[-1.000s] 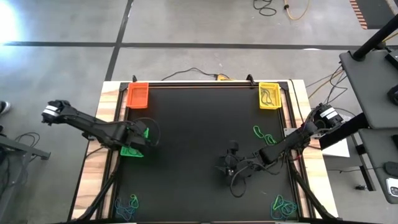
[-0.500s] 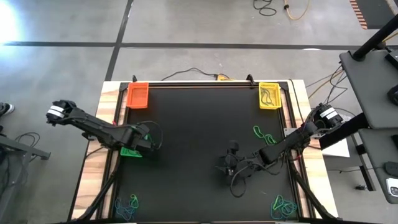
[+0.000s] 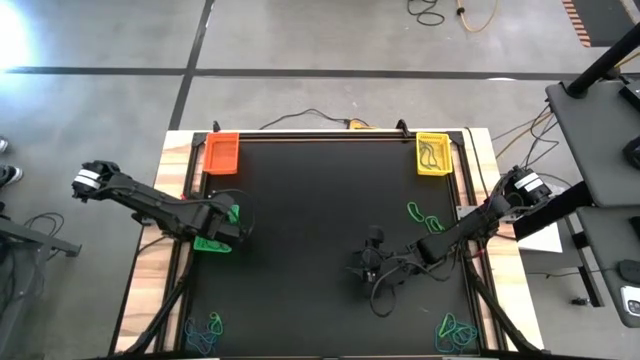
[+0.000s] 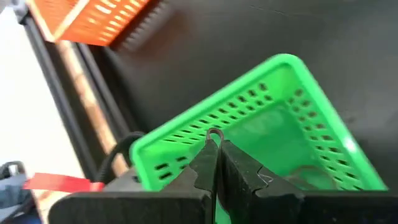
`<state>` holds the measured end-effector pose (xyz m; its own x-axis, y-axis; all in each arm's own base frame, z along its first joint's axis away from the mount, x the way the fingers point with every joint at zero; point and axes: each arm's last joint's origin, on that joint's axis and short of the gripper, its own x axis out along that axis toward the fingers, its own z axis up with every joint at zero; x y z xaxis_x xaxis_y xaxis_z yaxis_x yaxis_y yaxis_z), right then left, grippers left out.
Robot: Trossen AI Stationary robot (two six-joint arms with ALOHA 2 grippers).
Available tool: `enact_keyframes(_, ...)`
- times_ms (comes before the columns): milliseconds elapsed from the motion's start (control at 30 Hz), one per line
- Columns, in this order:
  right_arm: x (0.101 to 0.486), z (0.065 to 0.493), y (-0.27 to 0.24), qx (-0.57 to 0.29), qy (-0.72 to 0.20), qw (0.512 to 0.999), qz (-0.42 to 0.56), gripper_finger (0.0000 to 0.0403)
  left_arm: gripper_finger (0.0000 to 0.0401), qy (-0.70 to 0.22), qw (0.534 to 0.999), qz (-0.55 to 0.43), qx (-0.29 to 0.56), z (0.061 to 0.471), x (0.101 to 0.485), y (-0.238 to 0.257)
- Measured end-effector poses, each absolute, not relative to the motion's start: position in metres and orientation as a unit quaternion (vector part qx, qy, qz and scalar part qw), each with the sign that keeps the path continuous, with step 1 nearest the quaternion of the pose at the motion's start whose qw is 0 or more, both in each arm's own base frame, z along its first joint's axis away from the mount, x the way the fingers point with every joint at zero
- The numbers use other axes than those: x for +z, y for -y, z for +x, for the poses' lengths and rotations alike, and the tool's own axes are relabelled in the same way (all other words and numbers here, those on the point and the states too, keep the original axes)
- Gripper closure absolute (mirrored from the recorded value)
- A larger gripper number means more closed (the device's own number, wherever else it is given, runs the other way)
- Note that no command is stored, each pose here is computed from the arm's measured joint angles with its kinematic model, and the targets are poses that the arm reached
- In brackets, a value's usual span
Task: Sort rubber bands into baskets
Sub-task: Put the middle right violet rubber band into the green bin, then put the bottom left violet rubber band into the green bin
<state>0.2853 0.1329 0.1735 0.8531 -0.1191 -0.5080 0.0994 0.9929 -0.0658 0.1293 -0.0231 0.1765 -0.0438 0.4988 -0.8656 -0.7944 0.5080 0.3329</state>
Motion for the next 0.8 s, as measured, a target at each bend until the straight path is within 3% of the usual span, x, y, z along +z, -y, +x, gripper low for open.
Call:
enact_keyframes(500, 0.173, 0.285, -0.133, -0.059, -0.264, 0.963, -0.010, 0.0204, 0.0397, -0.547, 0.675, -0.123, 0.479, 0.133, 0.173, 0.023)
enact_keyframes(800, 0.173, 0.285, -0.133, -0.059, -0.264, 0.963, -0.010, 0.0204, 0.0326, -0.583, 0.681, -0.137, 0.422, 0.141, 0.188, 0.028)
